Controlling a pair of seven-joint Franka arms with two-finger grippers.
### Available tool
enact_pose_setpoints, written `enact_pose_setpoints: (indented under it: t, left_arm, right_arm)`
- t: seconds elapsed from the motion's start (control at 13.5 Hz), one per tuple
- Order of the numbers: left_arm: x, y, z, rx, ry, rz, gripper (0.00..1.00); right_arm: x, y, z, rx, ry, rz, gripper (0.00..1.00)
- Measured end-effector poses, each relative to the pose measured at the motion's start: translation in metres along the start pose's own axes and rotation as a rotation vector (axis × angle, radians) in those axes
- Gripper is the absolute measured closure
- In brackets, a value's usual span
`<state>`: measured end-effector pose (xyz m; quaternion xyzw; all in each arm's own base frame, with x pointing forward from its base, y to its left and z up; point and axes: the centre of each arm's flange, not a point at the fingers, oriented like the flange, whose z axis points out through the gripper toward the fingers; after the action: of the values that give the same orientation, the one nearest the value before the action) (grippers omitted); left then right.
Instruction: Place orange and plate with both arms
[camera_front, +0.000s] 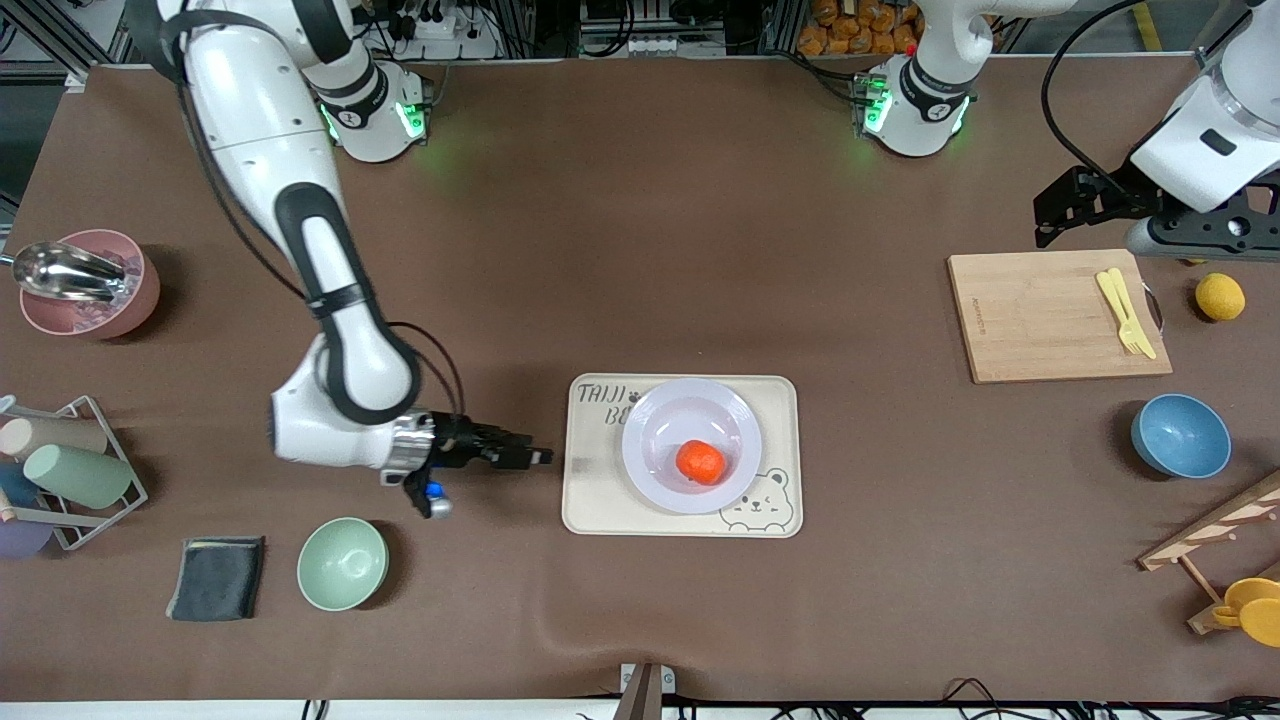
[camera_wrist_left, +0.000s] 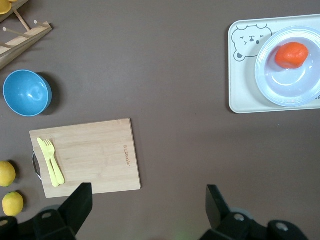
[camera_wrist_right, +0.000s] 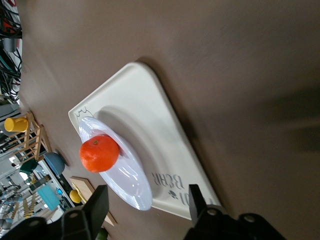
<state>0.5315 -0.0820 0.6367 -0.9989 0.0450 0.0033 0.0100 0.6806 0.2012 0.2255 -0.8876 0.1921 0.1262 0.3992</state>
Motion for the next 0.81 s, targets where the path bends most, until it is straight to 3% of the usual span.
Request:
enact_pose_setpoints:
  t: [0.15, 0.3, 0.59, 0.81]
  left_arm:
    - [0.003, 0.0, 0.004, 0.0, -0.006, -0.001, 0.0]
    - [0.005, 0.001, 0.006, 0.0, -0.011, 0.001, 0.0]
    - [0.006, 0.001, 0.006, 0.0, -0.01, 0.001, 0.0]
    - [0.007, -0.005, 0.007, 0.0, -0.012, -0.01, 0.0]
  right_arm:
    - [0.014, 0.019, -0.047, -0.091, 0.0, -0.036, 0.06]
    - [0.026, 0.041, -0.098, -0.219, 0.021, -0.119, 0.06]
    - [0.023, 0.053, -0.181, -0.386, 0.028, -0.256, 0.0]
    - [0.0, 0.036, -0.228, -0.466, 0.019, -0.308, 0.0]
